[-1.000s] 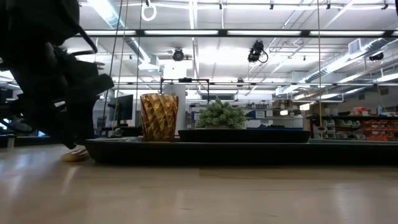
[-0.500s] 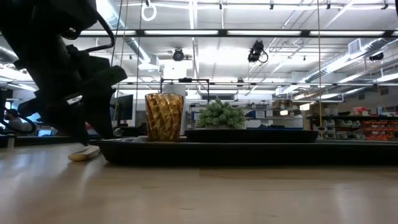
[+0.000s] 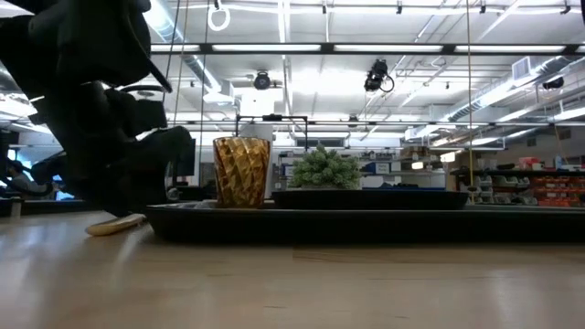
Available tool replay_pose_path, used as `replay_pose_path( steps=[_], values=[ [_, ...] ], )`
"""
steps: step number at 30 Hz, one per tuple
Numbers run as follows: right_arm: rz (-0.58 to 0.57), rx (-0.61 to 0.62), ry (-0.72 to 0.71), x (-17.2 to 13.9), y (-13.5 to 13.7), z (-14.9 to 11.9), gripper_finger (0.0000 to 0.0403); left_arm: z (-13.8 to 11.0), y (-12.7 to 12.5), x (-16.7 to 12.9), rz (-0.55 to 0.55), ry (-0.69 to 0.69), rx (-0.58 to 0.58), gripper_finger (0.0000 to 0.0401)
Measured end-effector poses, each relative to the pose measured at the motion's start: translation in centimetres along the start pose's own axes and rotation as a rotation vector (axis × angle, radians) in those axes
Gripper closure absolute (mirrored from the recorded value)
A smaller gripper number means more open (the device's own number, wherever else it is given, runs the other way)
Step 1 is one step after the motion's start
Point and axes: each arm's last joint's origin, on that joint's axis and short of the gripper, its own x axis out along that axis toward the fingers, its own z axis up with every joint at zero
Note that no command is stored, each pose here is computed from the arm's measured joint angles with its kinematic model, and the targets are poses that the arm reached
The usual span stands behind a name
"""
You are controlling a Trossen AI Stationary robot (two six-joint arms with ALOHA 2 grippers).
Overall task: Pick and place plate/cup/fork/spoon on tray
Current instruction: Put the orange spoon on the black serving tray to the left of the black plate
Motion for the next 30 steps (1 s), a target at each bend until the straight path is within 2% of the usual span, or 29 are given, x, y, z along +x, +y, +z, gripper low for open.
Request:
replay_pose_path(
  steps=[3,6,14,17,21,23,27,30],
  values=[
    [0.000,0.000,0.000,0.0,0.0,0.0,0.0239,0.0,0.0,0.0,0.001,-0.001,-0.006,0.0168],
    [0.000,-0.001,0.001,0.0,0.0,0.0,0.0239,0.0,0.2,0.0,0.009,0.013,0.007,0.0205],
    [-0.001,0.005,-0.001,0.0,0.0,0.0,0.0239,-0.1,0.1,-0.1,0.009,0.030,0.036,0.0374],
    [-0.001,0.005,0.000,0.0,0.0,0.0,0.0239,0.0,0.2,-0.2,0.009,0.031,0.048,0.0378],
    [-0.015,-0.005,0.002,0.0,-0.2,0.0,0.0239,0.4,0.4,-0.8,0.020,0.048,0.059,0.0348],
    [-0.038,-0.012,-0.013,0.0,-0.4,0.0,0.0239,0.9,0.8,-1.5,0.068,0.073,0.091,0.0344],
    [-0.085,0.000,-0.041,-0.2,-0.9,-0.2,0.0239,2.7,0.6,-4.0,0.153,0.085,0.146,0.0370],
    [-0.104,0.009,-0.033,-0.5,-1.1,-0.6,0.0239,4.4,0.9,-6.3,0.280,0.078,0.208,0.0395]
  ],
)
